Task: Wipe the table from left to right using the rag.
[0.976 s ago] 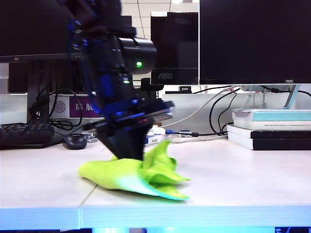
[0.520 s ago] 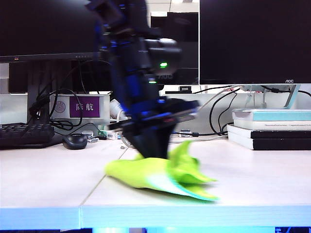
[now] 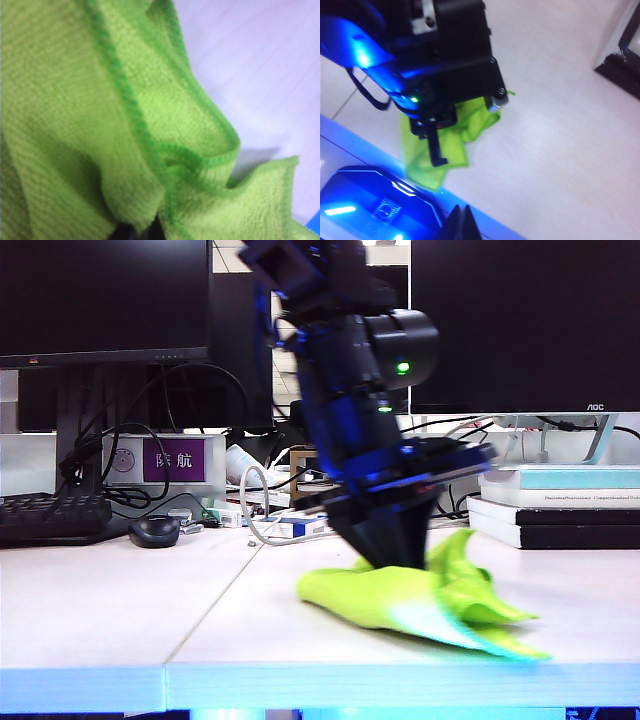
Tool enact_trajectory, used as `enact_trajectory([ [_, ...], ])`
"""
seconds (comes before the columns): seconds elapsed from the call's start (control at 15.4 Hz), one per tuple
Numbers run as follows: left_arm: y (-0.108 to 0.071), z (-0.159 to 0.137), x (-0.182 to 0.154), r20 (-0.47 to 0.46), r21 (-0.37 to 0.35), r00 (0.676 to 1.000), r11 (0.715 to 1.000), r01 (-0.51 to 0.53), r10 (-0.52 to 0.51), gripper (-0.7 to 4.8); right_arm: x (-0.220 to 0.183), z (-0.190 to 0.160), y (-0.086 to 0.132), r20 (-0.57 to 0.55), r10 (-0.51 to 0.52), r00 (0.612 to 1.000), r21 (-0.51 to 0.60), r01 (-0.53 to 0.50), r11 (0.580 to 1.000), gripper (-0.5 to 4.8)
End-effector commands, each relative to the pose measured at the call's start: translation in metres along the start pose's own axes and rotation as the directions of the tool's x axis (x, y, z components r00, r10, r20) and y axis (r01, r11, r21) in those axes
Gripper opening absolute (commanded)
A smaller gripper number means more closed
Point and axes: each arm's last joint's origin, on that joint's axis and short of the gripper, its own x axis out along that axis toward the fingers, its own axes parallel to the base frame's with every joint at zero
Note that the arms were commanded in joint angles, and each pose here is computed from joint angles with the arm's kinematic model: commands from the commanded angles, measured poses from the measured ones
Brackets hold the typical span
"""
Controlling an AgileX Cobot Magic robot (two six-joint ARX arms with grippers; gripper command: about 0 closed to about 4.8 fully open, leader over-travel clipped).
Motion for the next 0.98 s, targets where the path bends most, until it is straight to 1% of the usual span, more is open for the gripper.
enact_trajectory([
  [0.07, -0.007, 0.012, 0.012, 0.009, -0.001, 1.0, 1.0, 0.02, -0.02, -0.05, -0.002, -0.004, -0.002, -0.031, -0.012, 0.999, 0.047, 0.014, 0.999, -0.06],
  [0.26, -0.01, 0.015, 0.017, 0.012, 0.008, 0.999, 0.999, 0.031, -0.031, -0.05, -0.002, -0.008, -0.003, -0.065, -0.023, 0.998, 0.077, 0.028, 0.997, -0.06],
  [0.39, -0.016, 0.015, 0.023, 0.003, 0.02, 0.999, 0.999, 0.038, -0.038, -0.05, -0.003, -0.01, -0.004, -0.088, -0.039, 0.995, 0.079, 0.046, 0.996, -0.06],
  [0.65, -0.028, 0.015, 0.032, 0.006, 0.045, 0.998, 0.997, 0.066, -0.066, -0.05, -0.002, -0.01, -0.006, -0.079, -0.078, 0.994, 0.102, 0.086, 0.991, -0.06],
  [0.78, -0.032, 0.017, 0.035, 0.025, 0.034, 0.996, 0.996, 0.082, -0.083, -0.05, -0.003, -0.01, -0.006, -0.078, -0.079, 0.994, 0.102, 0.087, 0.991, -0.06],
  [0.98, -0.033, 0.019, 0.035, 0.046, 0.02, 0.994, 0.995, 0.097, -0.097, -0.05, -0.003, -0.01, -0.006, -0.078, -0.08, 0.994, 0.102, 0.088, 0.991, -0.06],
])
